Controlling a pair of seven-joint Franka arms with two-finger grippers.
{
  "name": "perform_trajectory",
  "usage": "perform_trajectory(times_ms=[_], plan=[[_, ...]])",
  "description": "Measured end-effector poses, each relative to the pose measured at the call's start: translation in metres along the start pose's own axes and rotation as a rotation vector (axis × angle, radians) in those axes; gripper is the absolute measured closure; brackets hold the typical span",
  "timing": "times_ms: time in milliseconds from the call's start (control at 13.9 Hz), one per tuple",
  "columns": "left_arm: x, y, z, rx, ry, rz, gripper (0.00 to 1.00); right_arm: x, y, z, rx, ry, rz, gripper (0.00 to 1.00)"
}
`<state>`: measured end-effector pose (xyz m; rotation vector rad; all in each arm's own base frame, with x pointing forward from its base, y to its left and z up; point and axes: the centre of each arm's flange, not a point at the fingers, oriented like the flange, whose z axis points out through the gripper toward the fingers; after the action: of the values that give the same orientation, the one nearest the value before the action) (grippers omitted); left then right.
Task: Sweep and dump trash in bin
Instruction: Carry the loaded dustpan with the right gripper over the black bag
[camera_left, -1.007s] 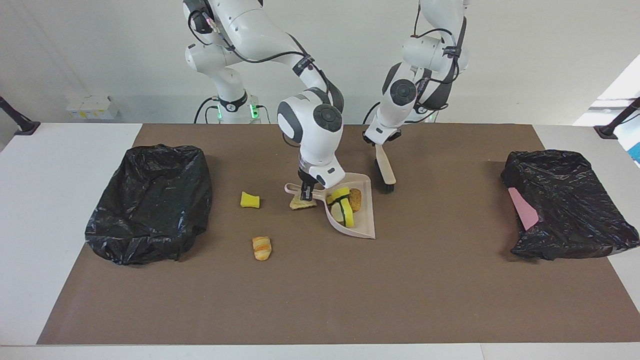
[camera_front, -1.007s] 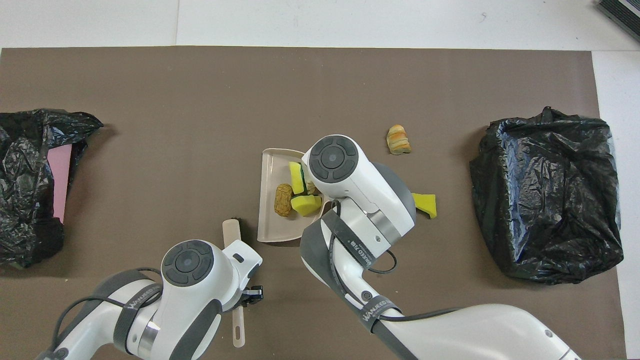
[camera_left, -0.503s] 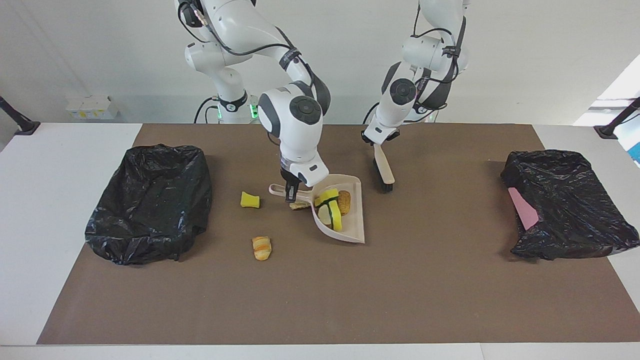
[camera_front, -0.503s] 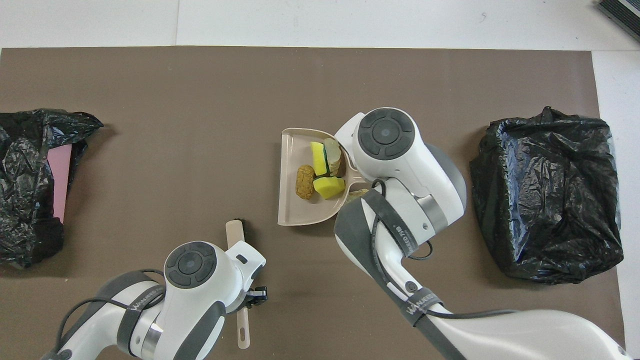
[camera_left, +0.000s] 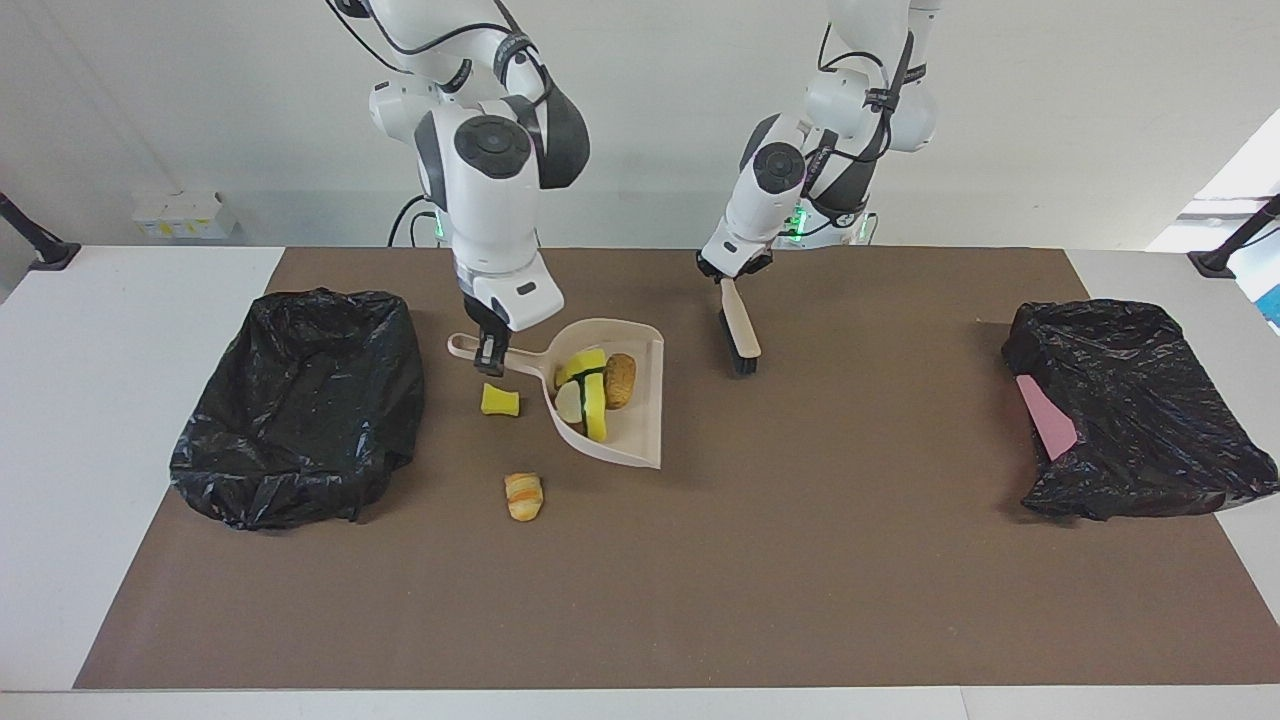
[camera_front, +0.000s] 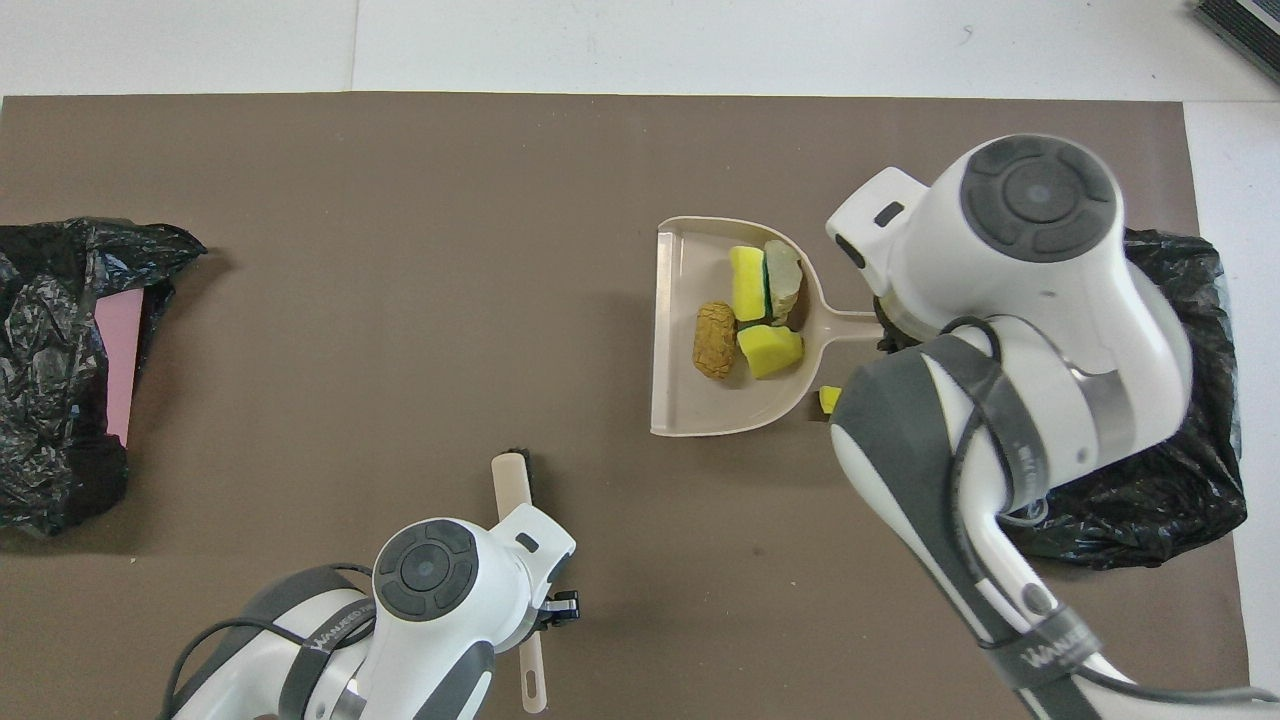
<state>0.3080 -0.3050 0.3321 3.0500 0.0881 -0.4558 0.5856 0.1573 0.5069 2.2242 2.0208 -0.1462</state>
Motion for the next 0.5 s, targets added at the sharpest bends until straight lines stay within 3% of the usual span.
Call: perform_trajectory(times_ms=[503], plan=[[-0.006, 0.01, 0.001, -0.015, 0.016, -0.006, 0.74, -0.202, 0.019, -0.007, 0.021, 0.036, -0.014, 0.69]])
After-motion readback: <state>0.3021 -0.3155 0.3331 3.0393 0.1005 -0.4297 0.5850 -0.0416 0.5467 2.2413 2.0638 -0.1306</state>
